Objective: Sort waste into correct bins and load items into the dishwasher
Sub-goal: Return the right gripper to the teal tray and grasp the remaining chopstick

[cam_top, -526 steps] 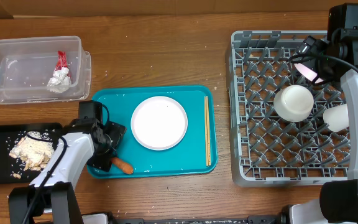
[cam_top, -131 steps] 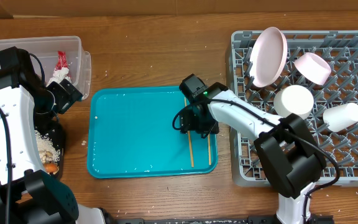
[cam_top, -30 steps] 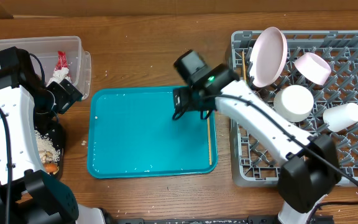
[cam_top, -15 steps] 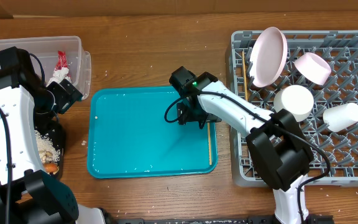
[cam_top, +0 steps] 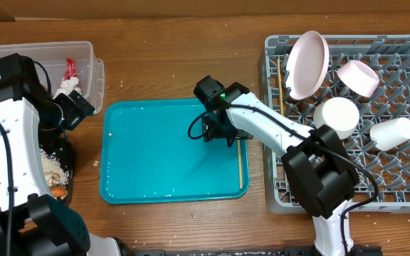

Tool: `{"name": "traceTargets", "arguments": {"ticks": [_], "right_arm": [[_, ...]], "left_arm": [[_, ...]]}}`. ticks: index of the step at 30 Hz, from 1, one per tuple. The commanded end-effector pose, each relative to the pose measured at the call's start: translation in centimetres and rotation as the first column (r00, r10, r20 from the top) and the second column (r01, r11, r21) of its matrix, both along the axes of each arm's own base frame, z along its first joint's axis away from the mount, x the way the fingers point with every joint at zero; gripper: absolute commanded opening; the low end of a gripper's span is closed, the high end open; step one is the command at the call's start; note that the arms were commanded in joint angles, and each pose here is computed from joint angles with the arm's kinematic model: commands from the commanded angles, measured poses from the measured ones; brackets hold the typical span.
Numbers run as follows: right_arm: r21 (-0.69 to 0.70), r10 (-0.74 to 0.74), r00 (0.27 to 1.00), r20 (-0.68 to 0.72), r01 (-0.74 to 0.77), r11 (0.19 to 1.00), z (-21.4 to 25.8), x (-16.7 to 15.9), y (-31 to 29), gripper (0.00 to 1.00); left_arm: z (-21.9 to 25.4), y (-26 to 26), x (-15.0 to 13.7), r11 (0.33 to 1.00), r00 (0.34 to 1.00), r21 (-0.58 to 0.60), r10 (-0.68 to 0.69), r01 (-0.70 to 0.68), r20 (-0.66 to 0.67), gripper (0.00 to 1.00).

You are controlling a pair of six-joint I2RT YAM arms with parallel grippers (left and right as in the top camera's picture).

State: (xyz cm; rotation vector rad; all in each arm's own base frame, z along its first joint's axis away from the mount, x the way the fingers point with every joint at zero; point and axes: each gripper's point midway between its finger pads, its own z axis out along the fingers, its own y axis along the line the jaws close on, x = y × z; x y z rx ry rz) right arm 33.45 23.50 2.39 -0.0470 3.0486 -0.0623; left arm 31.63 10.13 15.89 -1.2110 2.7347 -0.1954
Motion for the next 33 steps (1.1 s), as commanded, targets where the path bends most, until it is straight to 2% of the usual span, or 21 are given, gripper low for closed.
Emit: {"name": "traceTargets", "arguments": {"ticks": [1, 21, 33], "right_arm": [[0.004, -0.021, 1.0, -0.003, 0.021, 1.0, -0.1, 0.2, -0.4, 0.9], [0.015, -0.024, 1.0, -0.006, 0.024, 1.0, -0.2, 0.2, -0.3, 0.9], [0.022, -0.023, 0.999, -0.032, 0.024, 0.999, -2.1, -0.8, -0.7, 0.9]], "left_arm": [[0.1, 0.0, 0.2, 1.0, 1.0, -0.004, 0.008, -0.008, 0.003, 1.0], [0.1, 0.0, 0.2, 1.0, 1.0, -0.004, 0.008, -0.008, 0.003, 1.0], [0.1, 0.0, 0.2, 1.0, 1.0, -0.004, 0.008, -0.008, 0.003, 1.0]]}}
